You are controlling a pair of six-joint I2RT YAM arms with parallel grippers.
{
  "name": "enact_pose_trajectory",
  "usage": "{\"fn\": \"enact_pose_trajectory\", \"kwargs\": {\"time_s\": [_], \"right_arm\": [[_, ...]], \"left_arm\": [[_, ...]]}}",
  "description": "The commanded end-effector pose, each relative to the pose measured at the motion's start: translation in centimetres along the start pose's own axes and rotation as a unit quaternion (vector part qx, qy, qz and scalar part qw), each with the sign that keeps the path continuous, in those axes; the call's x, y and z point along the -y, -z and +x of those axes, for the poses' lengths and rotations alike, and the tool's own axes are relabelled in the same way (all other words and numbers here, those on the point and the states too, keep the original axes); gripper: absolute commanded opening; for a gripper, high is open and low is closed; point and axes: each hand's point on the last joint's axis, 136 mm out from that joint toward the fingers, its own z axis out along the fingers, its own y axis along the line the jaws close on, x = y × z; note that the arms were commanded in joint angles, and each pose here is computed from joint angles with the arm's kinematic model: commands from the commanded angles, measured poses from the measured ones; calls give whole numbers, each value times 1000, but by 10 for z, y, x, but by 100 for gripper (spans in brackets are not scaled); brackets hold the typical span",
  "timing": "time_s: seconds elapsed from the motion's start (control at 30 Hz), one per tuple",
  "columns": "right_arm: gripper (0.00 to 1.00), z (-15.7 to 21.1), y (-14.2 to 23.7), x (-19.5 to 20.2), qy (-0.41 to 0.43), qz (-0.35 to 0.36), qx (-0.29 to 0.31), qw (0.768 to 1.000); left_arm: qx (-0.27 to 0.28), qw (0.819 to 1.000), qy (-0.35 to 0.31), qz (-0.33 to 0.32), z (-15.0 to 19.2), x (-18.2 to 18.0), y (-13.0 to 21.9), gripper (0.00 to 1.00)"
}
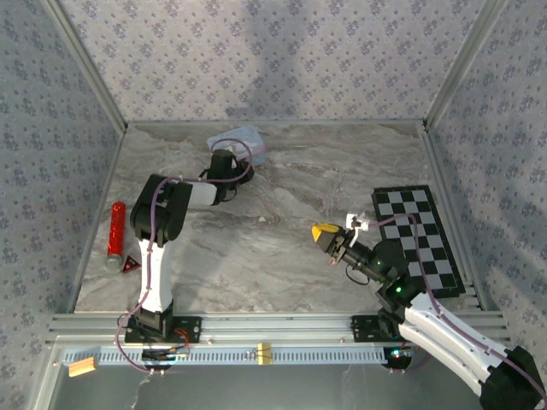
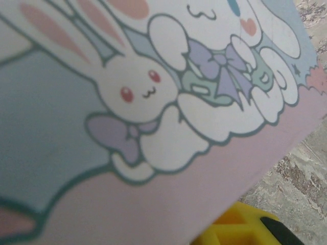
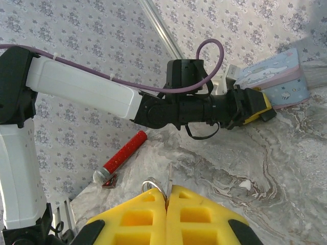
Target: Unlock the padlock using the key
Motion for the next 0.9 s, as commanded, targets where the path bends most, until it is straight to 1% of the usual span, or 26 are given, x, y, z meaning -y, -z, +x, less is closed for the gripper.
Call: {"fn": "enact_pose_trajectory", "kwargs": {"time_s": [0.0, 0.17, 0.37, 0.47, 0.6, 0.73, 0.87], "right_arm": [[0, -9, 0, -8, 11, -9, 8, 1000], [0, -8, 0, -6, 10, -4, 6, 1000], [0, -4, -1, 4, -7, 22, -3, 1000], [0, 1, -2, 14, -33, 45, -9, 998], [0, 13, -4, 35, -98, 87, -11, 991], [0, 24, -2, 51, -153, 112, 2, 982], [0, 24, -1, 53, -169, 120, 14, 978]], "left_arm": [[20, 1000, 2, 24, -13, 8, -2, 21], [16, 999, -1, 36, -14, 13, 7, 14], [-9, 998, -14, 62, -6, 26, 24, 9], [-26, 995, -19, 92, 0, 38, 39, 8], [-54, 990, -21, 125, 11, 52, 63, 7], [-80, 986, -5, 149, 24, 60, 83, 7], [-99, 981, 26, 165, 36, 62, 97, 7]]}}
